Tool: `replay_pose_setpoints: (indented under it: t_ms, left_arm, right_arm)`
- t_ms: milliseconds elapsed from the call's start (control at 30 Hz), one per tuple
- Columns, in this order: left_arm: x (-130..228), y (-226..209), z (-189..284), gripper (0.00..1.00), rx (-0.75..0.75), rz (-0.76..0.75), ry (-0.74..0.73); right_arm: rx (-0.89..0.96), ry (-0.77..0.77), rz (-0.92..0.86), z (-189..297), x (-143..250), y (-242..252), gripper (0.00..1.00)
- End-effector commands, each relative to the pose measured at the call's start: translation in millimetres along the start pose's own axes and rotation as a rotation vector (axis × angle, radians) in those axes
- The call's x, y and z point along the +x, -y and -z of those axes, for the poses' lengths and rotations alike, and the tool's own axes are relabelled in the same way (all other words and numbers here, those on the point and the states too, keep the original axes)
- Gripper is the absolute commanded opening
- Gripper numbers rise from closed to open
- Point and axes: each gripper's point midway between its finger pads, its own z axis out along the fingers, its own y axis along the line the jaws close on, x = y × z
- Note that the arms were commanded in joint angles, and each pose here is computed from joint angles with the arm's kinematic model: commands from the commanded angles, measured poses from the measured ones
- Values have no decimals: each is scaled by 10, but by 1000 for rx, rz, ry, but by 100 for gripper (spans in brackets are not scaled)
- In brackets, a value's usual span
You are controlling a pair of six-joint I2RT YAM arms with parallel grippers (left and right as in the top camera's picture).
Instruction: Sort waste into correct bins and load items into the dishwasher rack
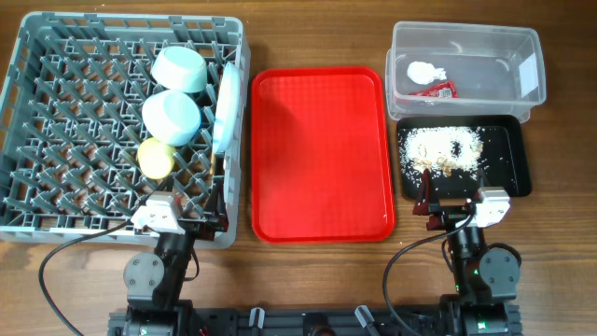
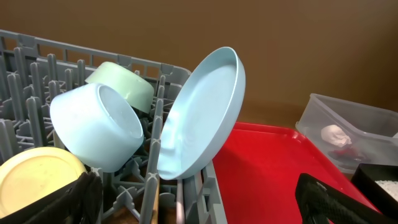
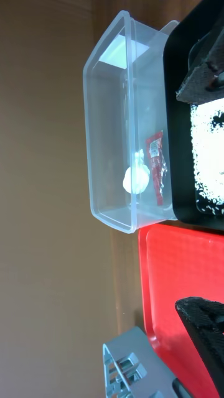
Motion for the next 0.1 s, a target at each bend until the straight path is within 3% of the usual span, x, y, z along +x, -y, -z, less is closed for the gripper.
replay_pose_setpoints:
  t_ms: [0, 67]
  left_arm:
    - [20, -2, 0, 100, -1, -20, -2]
    - [20, -2, 0, 100, -1, -20, -2]
  right_arm:
    - [4, 15, -2, 6, -32, 11, 100]
    - [3, 15, -3, 6, -33, 10, 100]
